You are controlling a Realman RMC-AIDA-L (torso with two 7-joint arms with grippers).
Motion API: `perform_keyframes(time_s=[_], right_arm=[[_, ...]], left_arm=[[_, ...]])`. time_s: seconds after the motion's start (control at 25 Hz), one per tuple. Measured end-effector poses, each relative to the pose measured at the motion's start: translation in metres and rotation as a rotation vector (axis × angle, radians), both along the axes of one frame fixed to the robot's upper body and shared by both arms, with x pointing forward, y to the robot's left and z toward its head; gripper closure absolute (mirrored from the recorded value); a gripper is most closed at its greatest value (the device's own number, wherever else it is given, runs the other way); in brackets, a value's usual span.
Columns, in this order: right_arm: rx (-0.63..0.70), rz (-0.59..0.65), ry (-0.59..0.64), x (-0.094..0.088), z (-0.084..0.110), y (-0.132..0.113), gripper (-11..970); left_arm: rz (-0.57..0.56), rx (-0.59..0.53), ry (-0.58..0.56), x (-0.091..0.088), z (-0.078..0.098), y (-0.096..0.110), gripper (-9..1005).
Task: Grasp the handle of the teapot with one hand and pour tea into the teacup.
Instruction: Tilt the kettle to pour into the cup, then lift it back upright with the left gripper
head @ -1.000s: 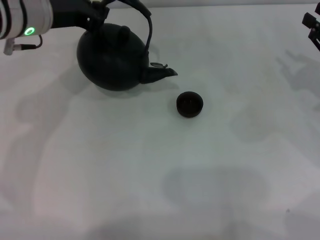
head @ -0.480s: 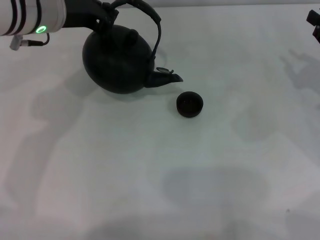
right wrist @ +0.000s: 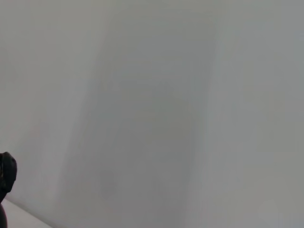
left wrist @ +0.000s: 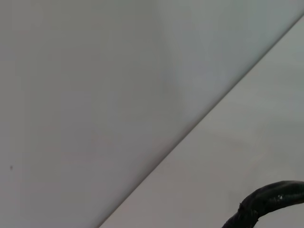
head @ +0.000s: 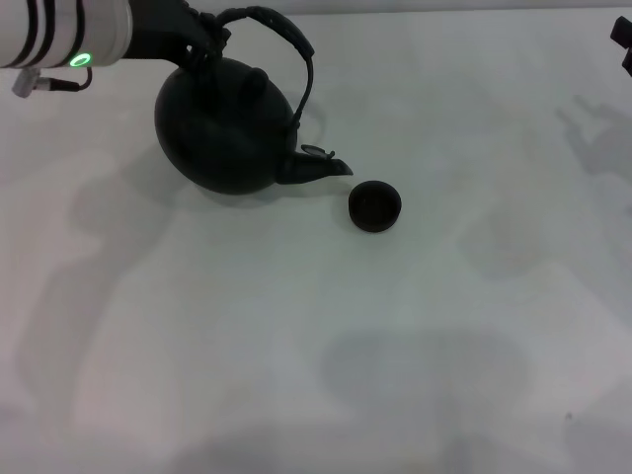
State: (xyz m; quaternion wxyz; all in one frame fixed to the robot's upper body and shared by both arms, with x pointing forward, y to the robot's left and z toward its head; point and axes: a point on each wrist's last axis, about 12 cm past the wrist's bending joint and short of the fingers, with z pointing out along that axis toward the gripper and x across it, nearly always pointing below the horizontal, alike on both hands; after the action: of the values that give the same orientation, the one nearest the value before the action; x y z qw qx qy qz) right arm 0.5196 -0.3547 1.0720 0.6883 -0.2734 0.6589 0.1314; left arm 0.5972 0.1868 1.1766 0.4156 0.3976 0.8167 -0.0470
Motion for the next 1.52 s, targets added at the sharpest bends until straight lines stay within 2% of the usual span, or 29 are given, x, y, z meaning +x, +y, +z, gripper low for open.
perform_keyframes(time_s=[0.64,1.52], right_arm=[[0.002,-0.011,-0.004,0.001,0.001,-0.002,641],[0.001,-0.008,-0.007,0.002,0.001,0.0,642]], left_arm=[[-0.051,0.128,-0.023,0.003,0.004,-0.026,865],[-0.113,0.226,-0.047,0.003,0.012,-0.053,866]])
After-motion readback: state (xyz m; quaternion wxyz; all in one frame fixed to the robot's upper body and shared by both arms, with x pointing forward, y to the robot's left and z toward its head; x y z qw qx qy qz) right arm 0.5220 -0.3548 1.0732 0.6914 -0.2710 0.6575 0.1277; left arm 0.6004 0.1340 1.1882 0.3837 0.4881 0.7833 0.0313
